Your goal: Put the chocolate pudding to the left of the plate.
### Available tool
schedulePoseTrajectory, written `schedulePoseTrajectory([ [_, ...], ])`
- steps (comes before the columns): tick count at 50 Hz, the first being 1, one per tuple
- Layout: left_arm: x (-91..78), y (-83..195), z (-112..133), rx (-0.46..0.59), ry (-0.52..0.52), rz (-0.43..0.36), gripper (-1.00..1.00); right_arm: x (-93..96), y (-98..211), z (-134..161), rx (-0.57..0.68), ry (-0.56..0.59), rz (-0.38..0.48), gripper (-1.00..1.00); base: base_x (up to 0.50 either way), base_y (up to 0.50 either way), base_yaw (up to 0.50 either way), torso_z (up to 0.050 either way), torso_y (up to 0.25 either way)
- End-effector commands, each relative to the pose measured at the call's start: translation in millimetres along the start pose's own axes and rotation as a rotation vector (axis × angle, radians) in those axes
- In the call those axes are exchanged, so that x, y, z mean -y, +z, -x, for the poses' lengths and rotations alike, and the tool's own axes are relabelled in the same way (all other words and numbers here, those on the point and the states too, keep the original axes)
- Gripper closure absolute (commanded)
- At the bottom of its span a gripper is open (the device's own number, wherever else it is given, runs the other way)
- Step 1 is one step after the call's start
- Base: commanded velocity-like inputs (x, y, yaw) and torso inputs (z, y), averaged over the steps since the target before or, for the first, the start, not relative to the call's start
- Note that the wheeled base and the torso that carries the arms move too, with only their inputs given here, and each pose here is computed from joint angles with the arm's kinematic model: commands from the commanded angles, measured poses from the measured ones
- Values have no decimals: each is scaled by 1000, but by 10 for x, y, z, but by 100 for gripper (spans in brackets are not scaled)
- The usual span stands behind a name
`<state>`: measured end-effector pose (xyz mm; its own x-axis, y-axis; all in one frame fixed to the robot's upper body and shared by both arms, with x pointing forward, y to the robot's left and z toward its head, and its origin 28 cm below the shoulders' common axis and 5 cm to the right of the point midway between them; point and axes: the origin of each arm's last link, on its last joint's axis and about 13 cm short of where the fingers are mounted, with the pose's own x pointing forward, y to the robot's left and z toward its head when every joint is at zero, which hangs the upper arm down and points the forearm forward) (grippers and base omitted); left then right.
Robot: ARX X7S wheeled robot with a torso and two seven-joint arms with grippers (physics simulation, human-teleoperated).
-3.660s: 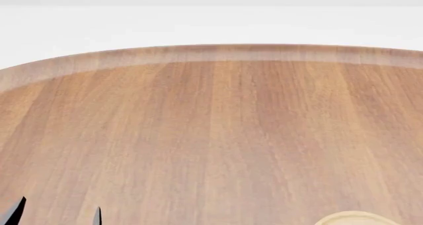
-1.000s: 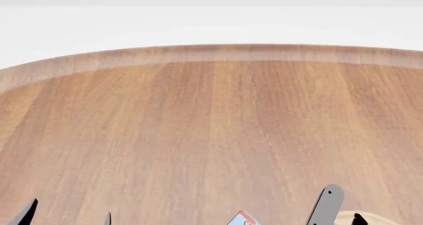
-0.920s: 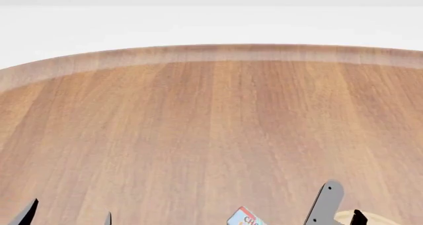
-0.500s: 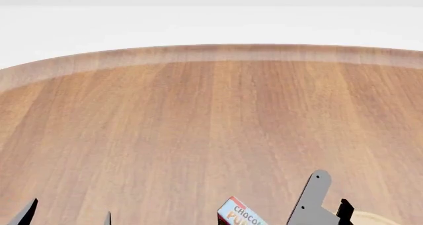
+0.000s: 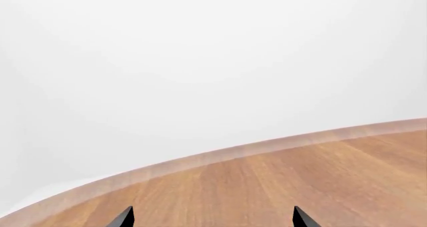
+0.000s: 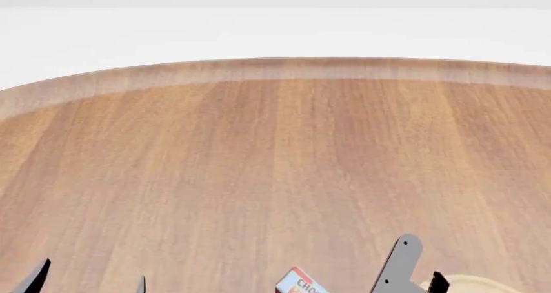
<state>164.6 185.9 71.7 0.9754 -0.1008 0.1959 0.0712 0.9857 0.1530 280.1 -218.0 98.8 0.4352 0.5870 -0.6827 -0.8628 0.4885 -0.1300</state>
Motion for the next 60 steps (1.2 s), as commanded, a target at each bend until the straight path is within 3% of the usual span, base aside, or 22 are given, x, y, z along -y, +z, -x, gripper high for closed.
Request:
schedulePoseTrajectory([
  [1, 7, -14, -4, -2, -2, 0, -100, 16, -83, -73, 2, 4, -7, 100, 0, 0, 0, 0, 0],
  [29, 14, -16, 4, -1, -11, 0, -100, -71, -459, -404, -18, 46, -102, 100, 0, 0, 0, 0, 0],
  [60, 22, -42, -4, -6, -16, 1, -100, -183, -758, -584, -25, 70, -175, 100, 0, 0, 1, 0, 0],
])
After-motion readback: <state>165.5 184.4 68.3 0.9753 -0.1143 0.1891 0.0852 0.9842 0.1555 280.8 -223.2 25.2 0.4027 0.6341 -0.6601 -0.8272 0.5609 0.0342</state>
